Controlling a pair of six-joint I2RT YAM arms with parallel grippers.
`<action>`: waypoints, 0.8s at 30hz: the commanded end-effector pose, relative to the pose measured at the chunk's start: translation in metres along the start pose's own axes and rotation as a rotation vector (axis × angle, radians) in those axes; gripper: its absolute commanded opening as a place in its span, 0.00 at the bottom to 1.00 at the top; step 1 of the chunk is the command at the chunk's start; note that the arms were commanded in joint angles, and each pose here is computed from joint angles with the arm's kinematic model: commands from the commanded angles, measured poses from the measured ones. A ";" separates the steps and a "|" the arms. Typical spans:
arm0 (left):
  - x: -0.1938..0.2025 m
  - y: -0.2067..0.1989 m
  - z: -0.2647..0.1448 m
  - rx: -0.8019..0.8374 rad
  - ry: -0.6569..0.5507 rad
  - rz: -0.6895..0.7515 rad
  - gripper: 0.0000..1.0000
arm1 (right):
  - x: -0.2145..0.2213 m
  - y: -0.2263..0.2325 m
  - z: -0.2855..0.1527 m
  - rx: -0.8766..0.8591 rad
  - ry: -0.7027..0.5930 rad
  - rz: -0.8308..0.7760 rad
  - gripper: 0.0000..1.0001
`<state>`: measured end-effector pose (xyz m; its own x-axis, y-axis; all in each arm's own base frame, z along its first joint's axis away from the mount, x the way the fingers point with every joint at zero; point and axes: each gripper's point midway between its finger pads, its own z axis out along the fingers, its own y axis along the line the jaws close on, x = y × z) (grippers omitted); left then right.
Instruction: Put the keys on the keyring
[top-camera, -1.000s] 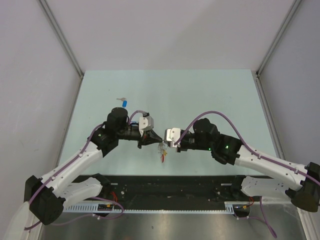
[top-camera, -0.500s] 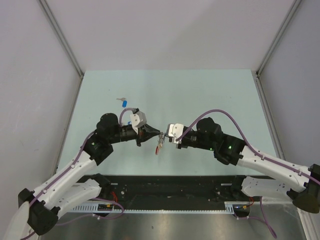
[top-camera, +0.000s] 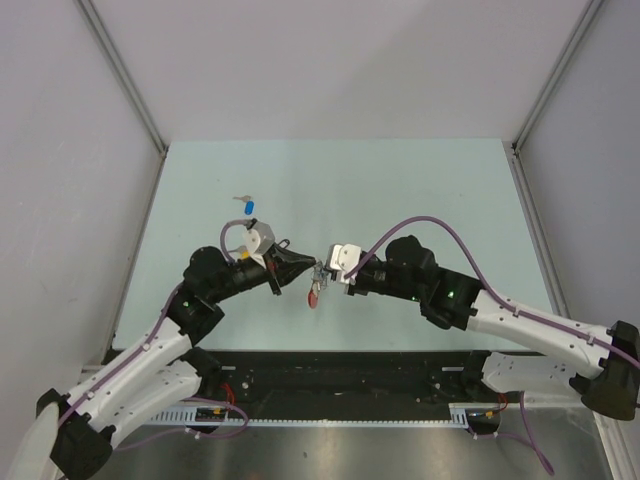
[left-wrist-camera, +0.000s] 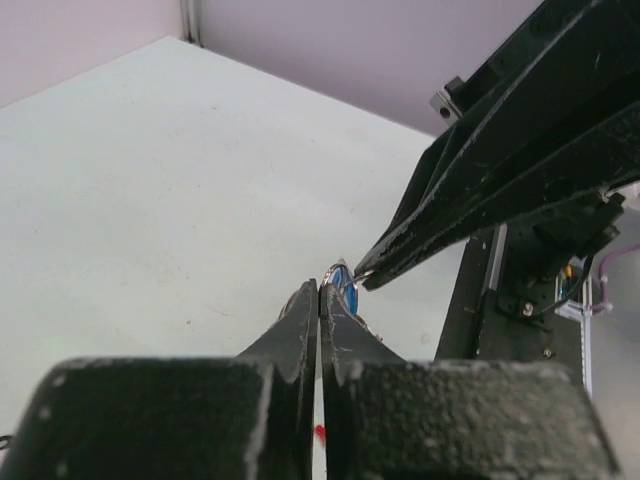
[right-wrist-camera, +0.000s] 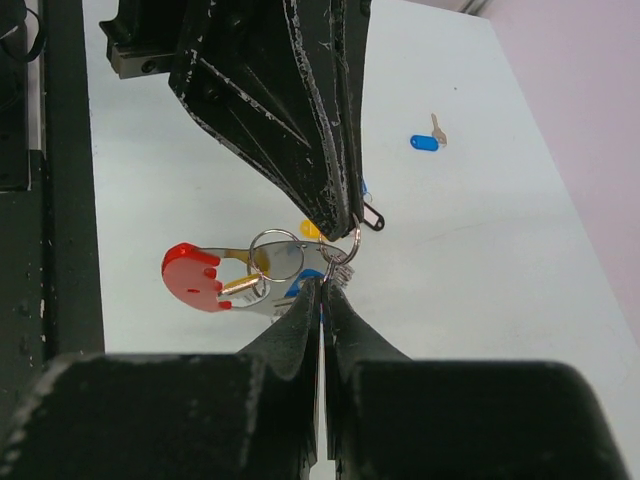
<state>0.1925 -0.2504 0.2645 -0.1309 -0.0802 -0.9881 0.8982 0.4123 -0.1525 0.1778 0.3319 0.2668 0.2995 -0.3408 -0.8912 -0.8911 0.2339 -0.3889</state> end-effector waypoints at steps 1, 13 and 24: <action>-0.047 0.004 -0.003 -0.048 -0.219 -0.018 0.01 | 0.001 0.011 0.009 -0.023 -0.002 0.023 0.00; -0.034 0.006 -0.014 -0.082 -0.238 -0.079 0.15 | -0.005 0.002 0.005 -0.005 -0.013 -0.074 0.00; -0.025 0.001 -0.020 -0.058 -0.081 0.091 0.32 | -0.010 0.009 0.001 -0.082 0.003 -0.125 0.00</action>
<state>0.1896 -0.2306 0.2731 -0.0999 -0.2045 -0.9737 0.8548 0.4832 -0.1892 0.1701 0.3338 0.2431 0.3485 -0.4144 -0.8407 -0.8910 0.1320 -0.4345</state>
